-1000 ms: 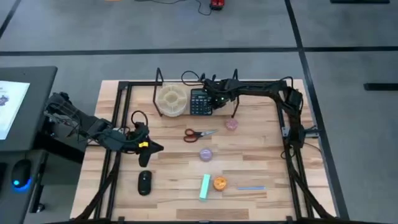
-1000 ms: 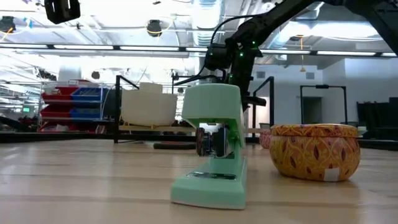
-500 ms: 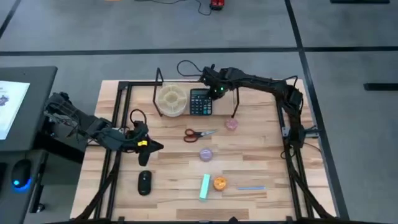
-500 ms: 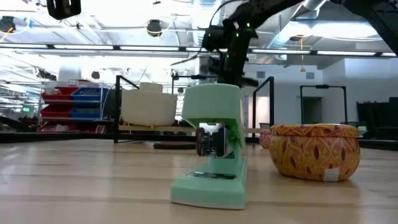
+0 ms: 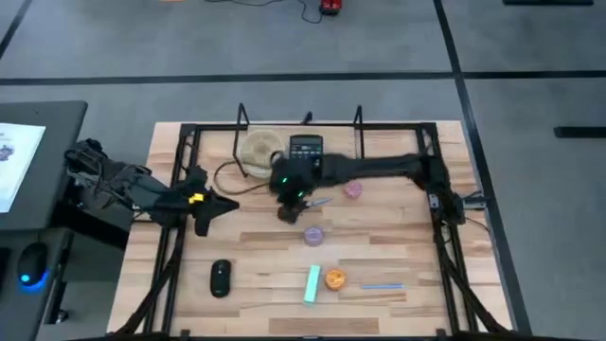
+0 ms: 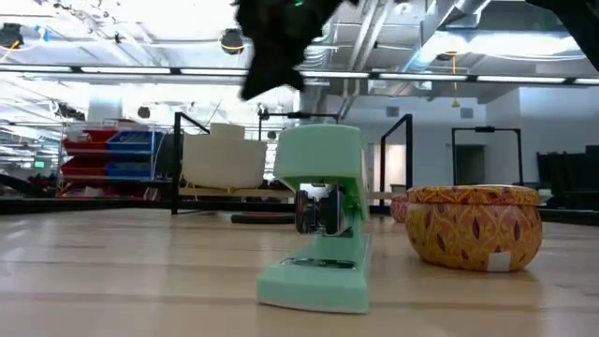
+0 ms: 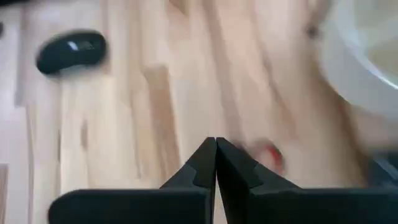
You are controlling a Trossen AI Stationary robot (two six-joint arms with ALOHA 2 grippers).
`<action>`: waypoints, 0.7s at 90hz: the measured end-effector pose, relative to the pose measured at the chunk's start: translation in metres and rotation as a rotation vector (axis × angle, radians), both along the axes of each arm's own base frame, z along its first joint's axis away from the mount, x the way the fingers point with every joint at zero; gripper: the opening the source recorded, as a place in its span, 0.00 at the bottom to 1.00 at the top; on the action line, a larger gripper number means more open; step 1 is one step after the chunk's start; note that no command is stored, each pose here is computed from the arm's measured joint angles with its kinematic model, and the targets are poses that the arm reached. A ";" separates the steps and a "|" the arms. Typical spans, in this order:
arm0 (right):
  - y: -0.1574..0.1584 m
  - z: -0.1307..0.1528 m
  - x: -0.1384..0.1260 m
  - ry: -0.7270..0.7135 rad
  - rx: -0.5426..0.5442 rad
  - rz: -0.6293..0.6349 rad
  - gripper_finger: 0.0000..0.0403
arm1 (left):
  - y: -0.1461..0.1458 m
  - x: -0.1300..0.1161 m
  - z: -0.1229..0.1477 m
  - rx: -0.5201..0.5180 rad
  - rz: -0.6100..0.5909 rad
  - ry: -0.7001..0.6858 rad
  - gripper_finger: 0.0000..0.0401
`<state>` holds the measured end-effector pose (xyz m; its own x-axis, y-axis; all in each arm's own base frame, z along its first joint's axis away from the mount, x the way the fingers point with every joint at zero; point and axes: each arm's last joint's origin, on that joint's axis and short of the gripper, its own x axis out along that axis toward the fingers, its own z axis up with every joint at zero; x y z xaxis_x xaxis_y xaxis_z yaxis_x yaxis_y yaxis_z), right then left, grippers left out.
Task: Stock shelves
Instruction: Adjust the white pen organizer
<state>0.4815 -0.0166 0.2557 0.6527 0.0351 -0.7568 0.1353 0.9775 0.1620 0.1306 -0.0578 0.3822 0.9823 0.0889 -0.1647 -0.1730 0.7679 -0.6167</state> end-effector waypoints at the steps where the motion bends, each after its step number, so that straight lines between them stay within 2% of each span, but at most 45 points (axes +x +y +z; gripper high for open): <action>1: 0.000 -0.004 0.003 -0.005 0.000 -0.001 0.00 | 0.000 0.000 0.000 0.001 0.000 -0.001 0.00; 10: 0.001 -0.033 0.019 -0.021 0.003 -0.010 0.00 | 0.003 -0.005 0.003 -0.004 -0.001 -0.017 0.00; 19: -0.004 -0.049 0.028 -0.014 -0.012 -0.087 0.00 | 0.005 -0.008 0.004 -0.006 -0.001 -0.021 0.00; 33: -0.023 -0.044 0.031 -0.056 -0.082 -0.189 0.00 | 0.006 -0.010 0.002 0.001 -0.001 -0.008 0.00; 54: -0.063 -0.045 0.026 -0.056 -0.053 -0.307 0.00 | 0.006 -0.010 0.001 0.006 -0.001 0.003 0.00; 63: -0.069 -0.044 0.025 -0.054 -0.052 -0.320 0.00 | 0.006 -0.010 0.001 0.007 -0.001 0.004 0.00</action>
